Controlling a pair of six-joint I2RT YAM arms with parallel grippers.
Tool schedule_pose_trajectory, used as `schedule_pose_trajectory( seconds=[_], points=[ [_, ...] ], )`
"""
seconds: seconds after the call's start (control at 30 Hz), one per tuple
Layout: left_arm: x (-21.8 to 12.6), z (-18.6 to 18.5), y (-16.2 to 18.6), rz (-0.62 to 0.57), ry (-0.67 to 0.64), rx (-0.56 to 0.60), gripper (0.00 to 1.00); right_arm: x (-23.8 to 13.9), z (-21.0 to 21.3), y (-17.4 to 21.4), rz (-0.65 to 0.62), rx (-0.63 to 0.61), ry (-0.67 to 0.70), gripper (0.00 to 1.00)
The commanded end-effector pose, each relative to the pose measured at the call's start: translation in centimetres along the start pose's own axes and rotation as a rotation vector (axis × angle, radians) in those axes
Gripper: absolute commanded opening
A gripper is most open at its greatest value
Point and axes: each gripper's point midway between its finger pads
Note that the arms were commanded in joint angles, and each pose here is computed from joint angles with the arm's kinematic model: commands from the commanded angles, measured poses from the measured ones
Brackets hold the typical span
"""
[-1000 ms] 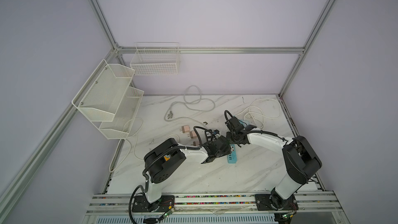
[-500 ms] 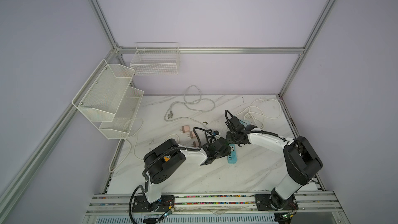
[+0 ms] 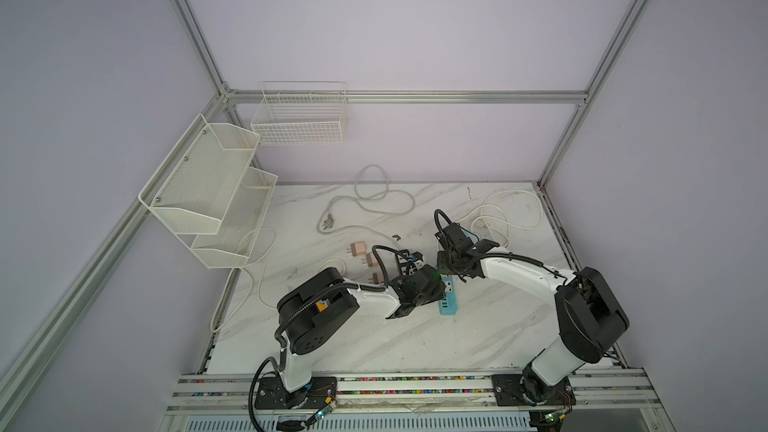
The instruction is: Pull the plug off the socket
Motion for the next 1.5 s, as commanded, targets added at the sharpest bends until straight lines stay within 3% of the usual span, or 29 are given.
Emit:
schedule_pose_trajectory(
  seconds=[0.0, 0.43, 0.67, 1.03, 1.47],
  points=[
    [0.0, 4.5, 5.3, 0.192, -0.169, 0.089, 0.29, -2.3, -0.6, -1.6, -0.056, 0.032, -0.018, 0.10],
    [-2.5, -3.9, 0.1, 0.081, -0.023, 0.198, 0.34, -5.7, -0.8, -3.1, -0.128, 0.068, -0.105, 0.10],
    [-5.8, -4.8, -1.7, 0.009, 0.007, 0.212, 0.36, -7.8, 0.2, -3.7, -0.163, 0.074, -0.198, 0.10],
    [-12.1, -0.1, -3.6, -0.121, -0.102, 0.212, 0.41, -7.9, 3.1, -2.3, -0.131, 0.067, -0.373, 0.11],
    [-17.9, 5.6, -4.7, -0.199, -0.244, 0.235, 0.46, -6.6, 10.1, 3.1, -0.045, 0.089, -0.600, 0.12]
  ],
)
Point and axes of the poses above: each gripper's point midway between its finger pads, its own x axis out along the fingers, its own z axis along the line the jaws close on, y = z × x, and after that the axes turned 1 degree about x, right-handed
